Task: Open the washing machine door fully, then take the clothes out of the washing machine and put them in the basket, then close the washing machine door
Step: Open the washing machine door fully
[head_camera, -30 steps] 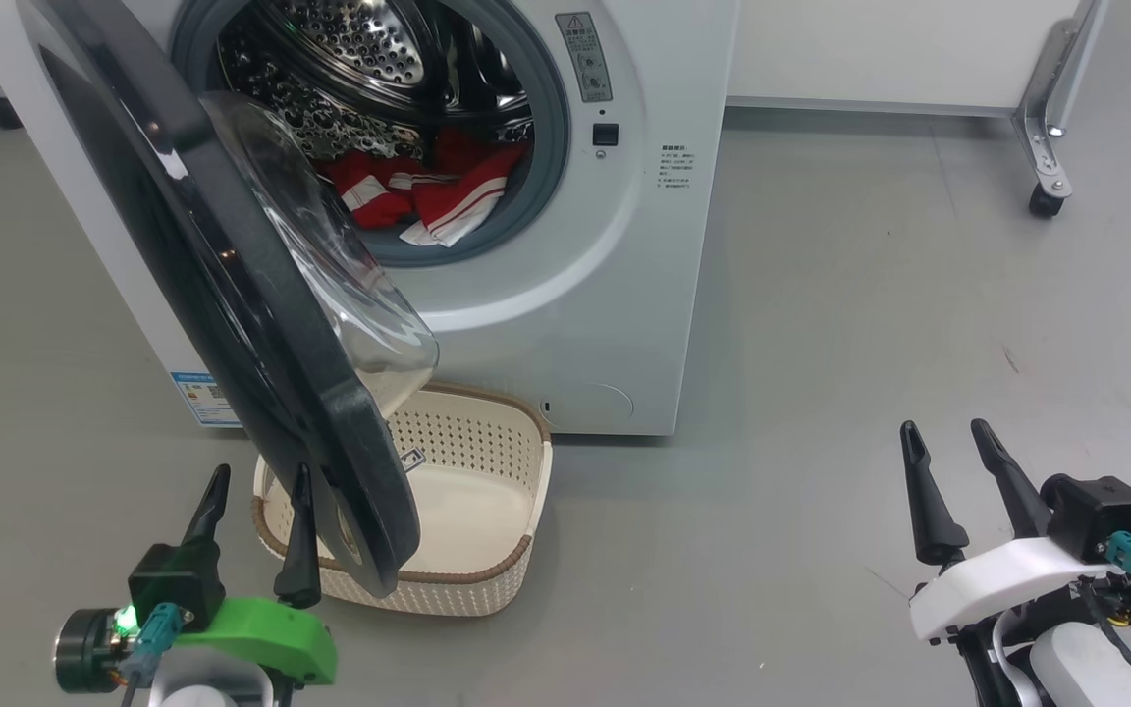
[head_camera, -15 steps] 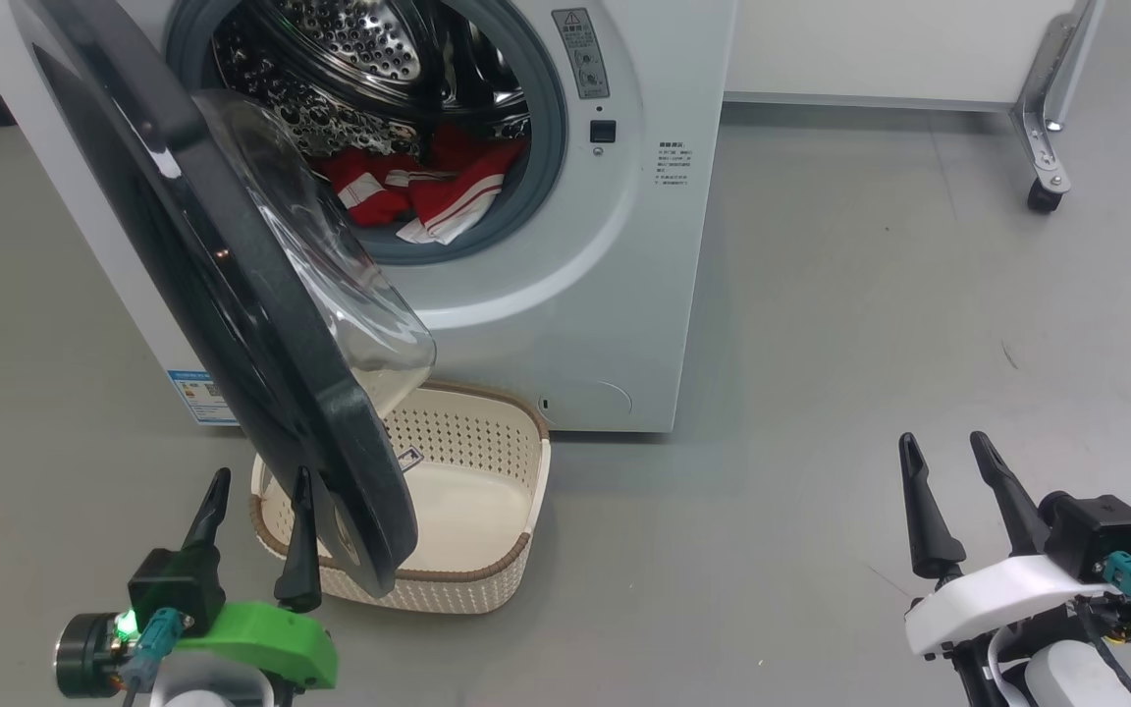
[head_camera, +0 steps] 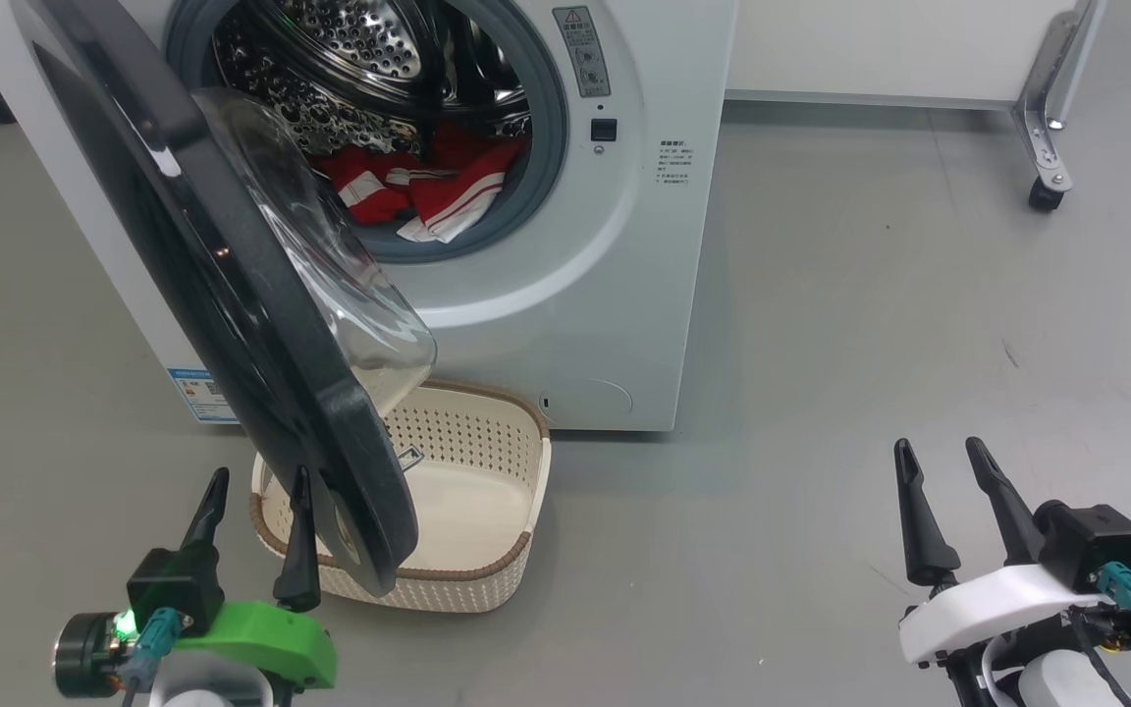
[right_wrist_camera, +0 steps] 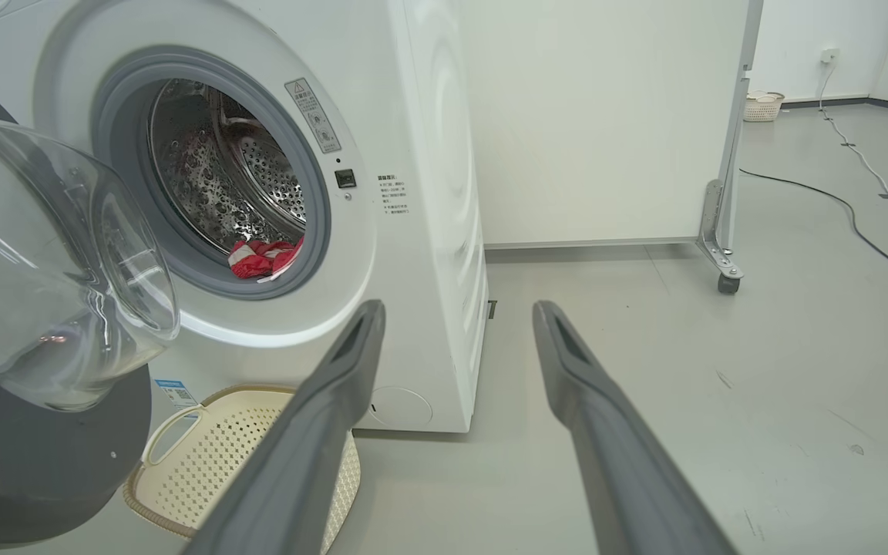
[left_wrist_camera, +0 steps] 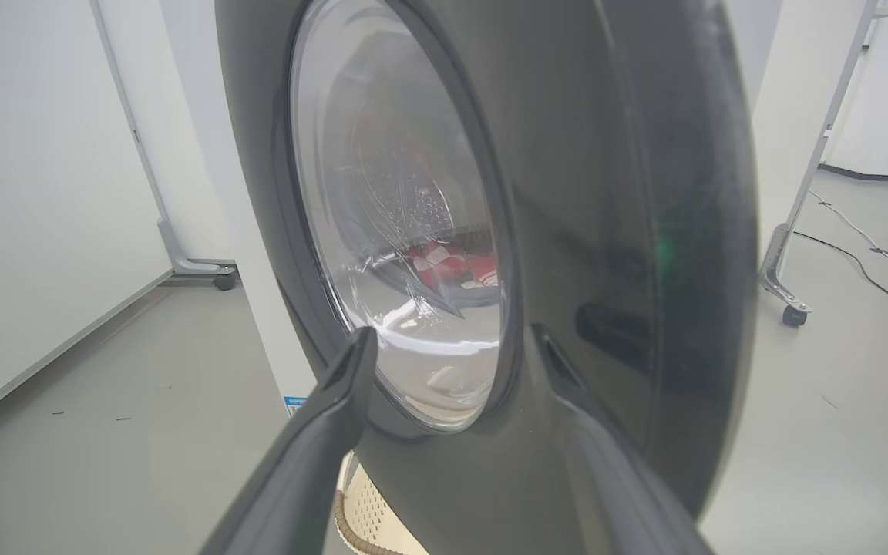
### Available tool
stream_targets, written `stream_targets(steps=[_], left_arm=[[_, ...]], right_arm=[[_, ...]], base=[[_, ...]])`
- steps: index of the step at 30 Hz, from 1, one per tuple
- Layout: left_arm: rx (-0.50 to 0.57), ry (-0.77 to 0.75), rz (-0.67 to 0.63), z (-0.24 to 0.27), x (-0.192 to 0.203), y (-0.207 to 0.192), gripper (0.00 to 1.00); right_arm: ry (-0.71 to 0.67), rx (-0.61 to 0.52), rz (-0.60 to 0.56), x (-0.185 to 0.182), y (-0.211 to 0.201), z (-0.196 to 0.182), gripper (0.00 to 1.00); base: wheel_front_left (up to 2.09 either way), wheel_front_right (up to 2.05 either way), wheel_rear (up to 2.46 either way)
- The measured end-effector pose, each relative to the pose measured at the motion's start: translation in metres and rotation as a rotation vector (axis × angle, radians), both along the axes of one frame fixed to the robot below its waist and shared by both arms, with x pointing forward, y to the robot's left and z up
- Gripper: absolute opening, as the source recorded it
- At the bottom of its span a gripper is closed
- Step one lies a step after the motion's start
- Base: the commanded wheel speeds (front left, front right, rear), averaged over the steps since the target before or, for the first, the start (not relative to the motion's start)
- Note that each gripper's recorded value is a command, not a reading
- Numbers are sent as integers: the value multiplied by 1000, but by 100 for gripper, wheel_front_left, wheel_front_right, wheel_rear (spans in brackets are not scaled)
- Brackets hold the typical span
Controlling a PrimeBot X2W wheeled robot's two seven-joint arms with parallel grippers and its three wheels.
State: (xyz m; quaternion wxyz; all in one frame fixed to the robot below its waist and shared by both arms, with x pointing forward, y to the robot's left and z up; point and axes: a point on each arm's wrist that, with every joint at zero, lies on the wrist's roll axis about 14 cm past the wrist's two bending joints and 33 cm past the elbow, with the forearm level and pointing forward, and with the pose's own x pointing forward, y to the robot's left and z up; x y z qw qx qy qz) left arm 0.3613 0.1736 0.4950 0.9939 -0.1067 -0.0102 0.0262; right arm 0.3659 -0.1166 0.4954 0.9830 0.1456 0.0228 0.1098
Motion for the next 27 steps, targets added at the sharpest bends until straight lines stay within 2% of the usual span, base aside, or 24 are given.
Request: stream_targets(steps=[24,25,26,27], left_arm=[[-4,-2,9,0,0,3,100],[-6,-2,6,0,0,2,62],[-7,-1,6,0,0,2,0],[-11,0,8,0,0,2,0]], right_arm=[[3,-2,-6,-4,1,-2,100],[3,-3,-6,-4,1,-3,100],[4,-3,-6,-4,1,-3,100],[5,-3,-7,-4,1,-3,100]], base=[[0,0,0],[0,0,0],[0,0,0],[0,0,0]])
